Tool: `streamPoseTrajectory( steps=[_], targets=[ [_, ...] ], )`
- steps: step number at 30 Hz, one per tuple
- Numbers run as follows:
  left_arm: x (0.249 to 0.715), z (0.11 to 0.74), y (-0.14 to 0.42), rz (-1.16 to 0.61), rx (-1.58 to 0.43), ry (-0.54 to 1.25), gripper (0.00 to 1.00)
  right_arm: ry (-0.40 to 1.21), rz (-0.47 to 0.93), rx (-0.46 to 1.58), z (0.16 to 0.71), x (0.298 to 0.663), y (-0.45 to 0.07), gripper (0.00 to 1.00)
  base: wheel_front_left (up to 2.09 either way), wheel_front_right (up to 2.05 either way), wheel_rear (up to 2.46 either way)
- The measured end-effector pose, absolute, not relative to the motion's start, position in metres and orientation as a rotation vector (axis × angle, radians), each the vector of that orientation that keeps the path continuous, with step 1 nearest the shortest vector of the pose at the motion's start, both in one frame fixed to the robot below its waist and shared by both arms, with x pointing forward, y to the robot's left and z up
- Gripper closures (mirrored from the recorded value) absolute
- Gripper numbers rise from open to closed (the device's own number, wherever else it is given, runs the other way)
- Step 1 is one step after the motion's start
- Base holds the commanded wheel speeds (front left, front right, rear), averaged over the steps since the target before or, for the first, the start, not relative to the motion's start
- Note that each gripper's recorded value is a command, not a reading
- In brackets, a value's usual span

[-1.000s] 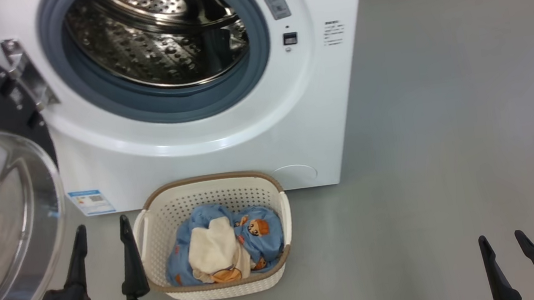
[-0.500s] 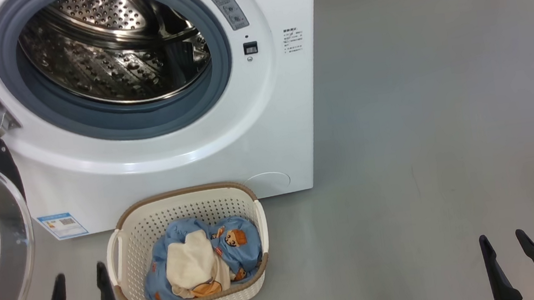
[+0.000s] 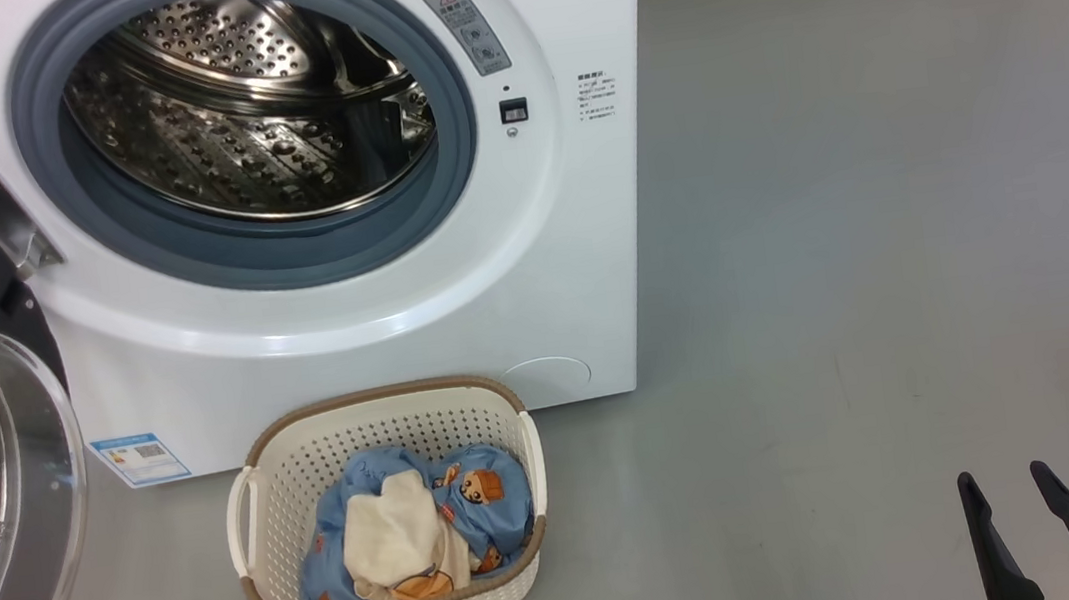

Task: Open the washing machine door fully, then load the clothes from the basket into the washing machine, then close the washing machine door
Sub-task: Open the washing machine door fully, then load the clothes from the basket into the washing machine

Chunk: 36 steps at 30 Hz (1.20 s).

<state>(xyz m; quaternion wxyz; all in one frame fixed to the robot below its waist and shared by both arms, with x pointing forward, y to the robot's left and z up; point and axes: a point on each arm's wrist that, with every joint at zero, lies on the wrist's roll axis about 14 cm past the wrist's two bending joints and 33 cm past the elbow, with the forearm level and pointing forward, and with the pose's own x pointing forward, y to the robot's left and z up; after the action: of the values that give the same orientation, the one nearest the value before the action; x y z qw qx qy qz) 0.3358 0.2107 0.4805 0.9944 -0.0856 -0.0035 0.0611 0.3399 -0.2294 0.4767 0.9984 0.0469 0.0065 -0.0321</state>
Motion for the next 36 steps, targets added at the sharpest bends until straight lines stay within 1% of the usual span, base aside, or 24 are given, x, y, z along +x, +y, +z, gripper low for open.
streamPoseTrajectory(
  steps=[18,36],
  targets=[
    [0.314,0.478,0.228,0.193,-0.186,-0.005,0.00,-0.002,-0.008,0.100,0.482,0.347,-0.211,0.00,0.00,0.00,0.00],
    [0.316,0.472,0.223,0.175,-0.176,0.018,0.00,0.010,0.001,0.102,0.478,0.347,-0.207,0.00,0.00,0.00,0.00]
  ],
)
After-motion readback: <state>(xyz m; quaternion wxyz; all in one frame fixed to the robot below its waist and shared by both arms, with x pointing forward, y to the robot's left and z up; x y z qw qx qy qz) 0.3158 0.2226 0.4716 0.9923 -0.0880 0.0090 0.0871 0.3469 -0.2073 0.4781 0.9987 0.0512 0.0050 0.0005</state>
